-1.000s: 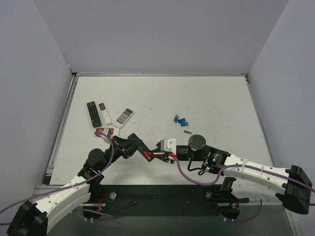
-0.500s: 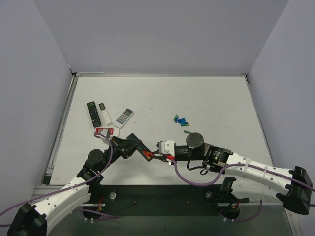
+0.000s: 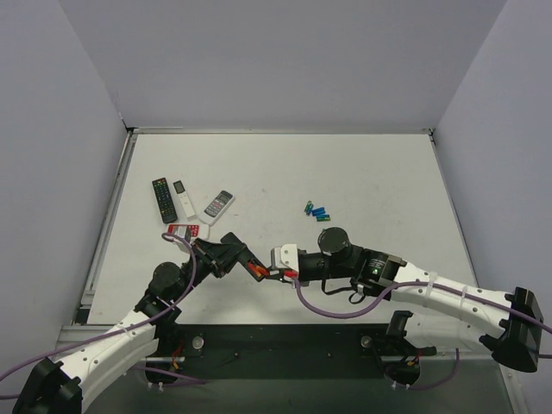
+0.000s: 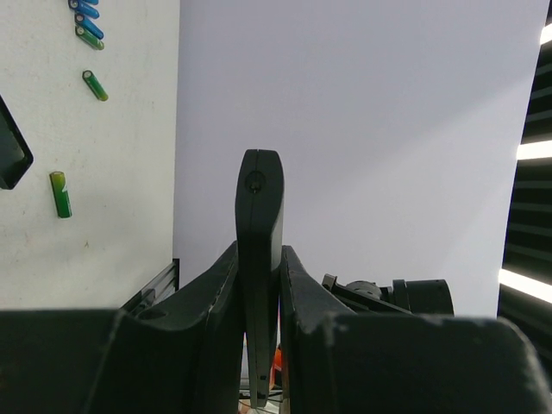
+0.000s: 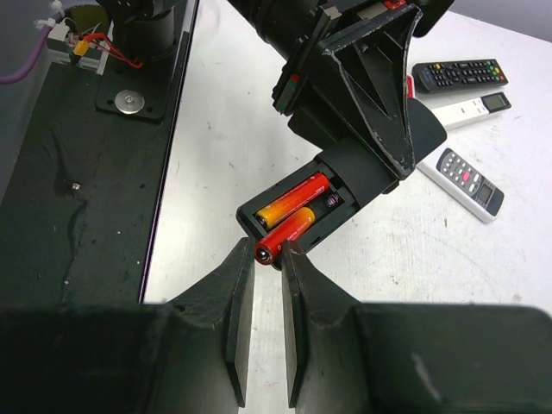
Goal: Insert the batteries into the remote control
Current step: Load the battery into the remote control.
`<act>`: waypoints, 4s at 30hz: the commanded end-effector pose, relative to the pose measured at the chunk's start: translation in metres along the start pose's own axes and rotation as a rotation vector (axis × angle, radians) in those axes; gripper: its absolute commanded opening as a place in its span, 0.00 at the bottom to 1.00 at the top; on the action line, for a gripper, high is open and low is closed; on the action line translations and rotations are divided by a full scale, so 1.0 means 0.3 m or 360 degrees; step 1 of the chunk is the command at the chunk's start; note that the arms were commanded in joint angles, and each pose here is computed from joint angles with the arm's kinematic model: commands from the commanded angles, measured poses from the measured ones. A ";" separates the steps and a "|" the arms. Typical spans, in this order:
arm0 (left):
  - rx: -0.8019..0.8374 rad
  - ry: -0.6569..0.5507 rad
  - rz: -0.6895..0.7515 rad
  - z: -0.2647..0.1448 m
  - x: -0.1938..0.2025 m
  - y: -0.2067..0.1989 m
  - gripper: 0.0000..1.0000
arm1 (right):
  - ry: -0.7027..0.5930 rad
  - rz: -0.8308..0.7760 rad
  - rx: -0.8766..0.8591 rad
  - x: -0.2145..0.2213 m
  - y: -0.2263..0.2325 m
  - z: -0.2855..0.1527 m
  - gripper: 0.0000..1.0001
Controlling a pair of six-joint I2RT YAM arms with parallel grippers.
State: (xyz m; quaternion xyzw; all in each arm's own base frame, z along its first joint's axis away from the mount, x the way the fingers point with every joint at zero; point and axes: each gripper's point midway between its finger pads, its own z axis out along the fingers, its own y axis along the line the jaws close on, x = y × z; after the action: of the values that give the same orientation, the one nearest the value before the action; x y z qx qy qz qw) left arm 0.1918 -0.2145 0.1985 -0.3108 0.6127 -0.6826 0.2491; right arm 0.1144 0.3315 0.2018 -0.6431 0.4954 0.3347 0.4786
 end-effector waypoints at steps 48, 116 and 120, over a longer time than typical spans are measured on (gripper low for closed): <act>0.0207 -0.0014 0.0051 -0.018 0.003 -0.119 0.00 | 0.0247 0.0331 -0.0087 -0.053 0.022 -0.022 0.52; 0.0236 0.0197 0.0184 0.016 0.084 -0.192 0.00 | 0.0065 -0.0093 -0.0360 -0.125 -0.035 -0.070 0.19; 0.0249 0.0213 0.0188 0.013 0.090 -0.199 0.00 | 0.0045 -0.0177 -0.0379 -0.130 -0.035 -0.073 0.22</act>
State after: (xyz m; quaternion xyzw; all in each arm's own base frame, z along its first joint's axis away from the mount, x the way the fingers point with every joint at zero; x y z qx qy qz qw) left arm 0.1825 -0.2298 0.2180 -0.2420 0.6289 -0.6954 0.2498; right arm 0.1135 0.3225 0.2206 -0.7131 0.4719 0.3574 0.3755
